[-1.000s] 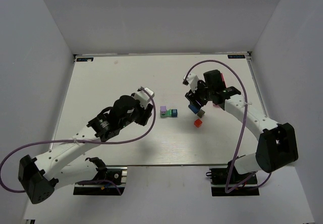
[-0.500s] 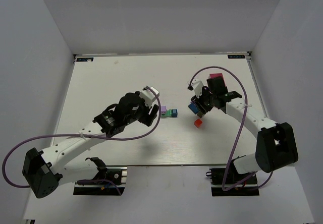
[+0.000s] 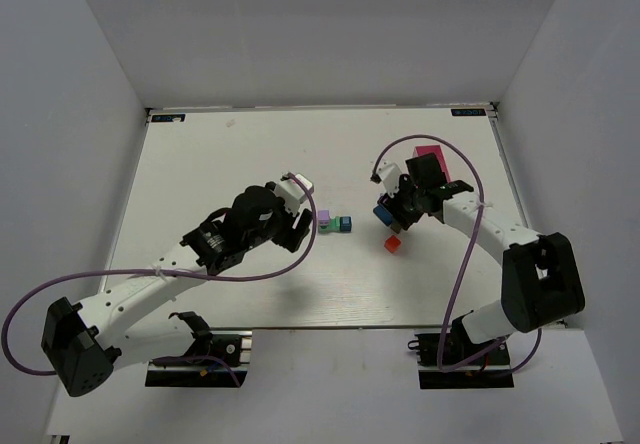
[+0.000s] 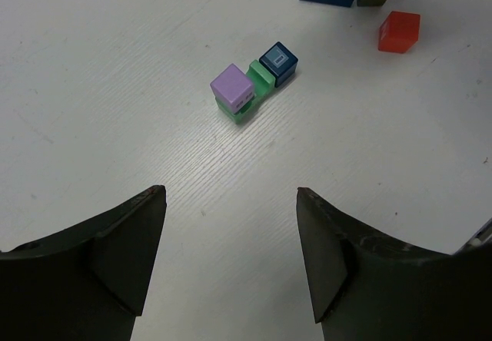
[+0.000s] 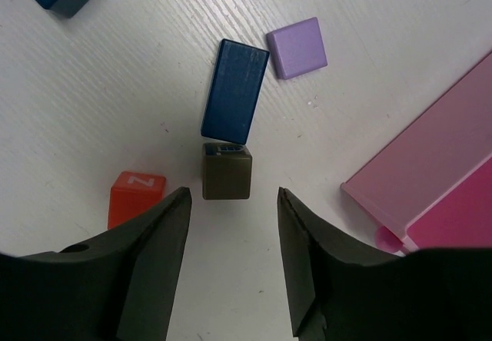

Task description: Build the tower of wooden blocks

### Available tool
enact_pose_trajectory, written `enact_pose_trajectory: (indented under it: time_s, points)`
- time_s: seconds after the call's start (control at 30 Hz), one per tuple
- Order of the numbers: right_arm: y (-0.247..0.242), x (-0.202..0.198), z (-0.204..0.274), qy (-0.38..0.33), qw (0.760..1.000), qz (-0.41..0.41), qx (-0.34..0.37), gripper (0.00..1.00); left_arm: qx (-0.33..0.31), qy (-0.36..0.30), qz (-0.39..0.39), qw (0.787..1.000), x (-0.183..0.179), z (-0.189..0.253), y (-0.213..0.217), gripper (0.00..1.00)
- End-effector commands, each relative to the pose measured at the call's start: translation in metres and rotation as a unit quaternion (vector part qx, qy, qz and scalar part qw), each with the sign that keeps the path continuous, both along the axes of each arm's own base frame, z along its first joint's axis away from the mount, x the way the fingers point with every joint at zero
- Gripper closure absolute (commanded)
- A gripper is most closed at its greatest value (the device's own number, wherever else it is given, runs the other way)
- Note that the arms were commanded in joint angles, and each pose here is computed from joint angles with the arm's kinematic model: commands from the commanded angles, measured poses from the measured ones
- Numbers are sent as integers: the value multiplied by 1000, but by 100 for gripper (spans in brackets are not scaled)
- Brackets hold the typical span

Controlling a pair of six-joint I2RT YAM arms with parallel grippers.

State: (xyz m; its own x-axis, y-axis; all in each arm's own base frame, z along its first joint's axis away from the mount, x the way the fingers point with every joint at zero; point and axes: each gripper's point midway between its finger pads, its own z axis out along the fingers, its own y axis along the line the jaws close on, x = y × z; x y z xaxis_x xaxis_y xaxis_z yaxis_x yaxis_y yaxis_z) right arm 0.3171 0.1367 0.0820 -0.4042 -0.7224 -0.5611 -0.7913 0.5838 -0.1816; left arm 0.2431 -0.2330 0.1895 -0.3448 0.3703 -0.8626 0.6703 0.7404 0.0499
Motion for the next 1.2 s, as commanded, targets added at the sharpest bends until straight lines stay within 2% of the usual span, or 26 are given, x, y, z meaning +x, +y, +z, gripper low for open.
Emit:
enact_pose_trajectory:
  time_s: [0.0, 0.23, 0.57, 0.8, 0.9, 1.03, 1.17]
  points:
    - [0, 3, -4, 2, 1000, -2, -6, 45, -16, -15, -7, 1000, -2, 12, 0, 21]
    - [-1, 3, -19, 22, 1000, -2, -18, 40, -19, -18, -7, 1000, -4, 14, 2, 21]
    - [-4, 3, -33, 40, 999, 3, -31, 40, -19, -18, -7, 1000, -4, 14, 2, 21]
    - [-5, 6, -40, 45, 998, 4, -40, 47, -19, -18, -7, 1000, -4, 14, 2, 21]
    - [-4, 4, -42, 49, 998, 7, -41, 54, -19, -18, -7, 1000, -4, 14, 2, 21]
    - [-5, 4, -41, 48, 998, 10, -40, 76, -19, -18, -7, 1000, -4, 14, 2, 21]
    - [-4, 2, -34, 45, 998, 18, -37, 90, -19, -18, -7, 1000, -4, 14, 2, 21]
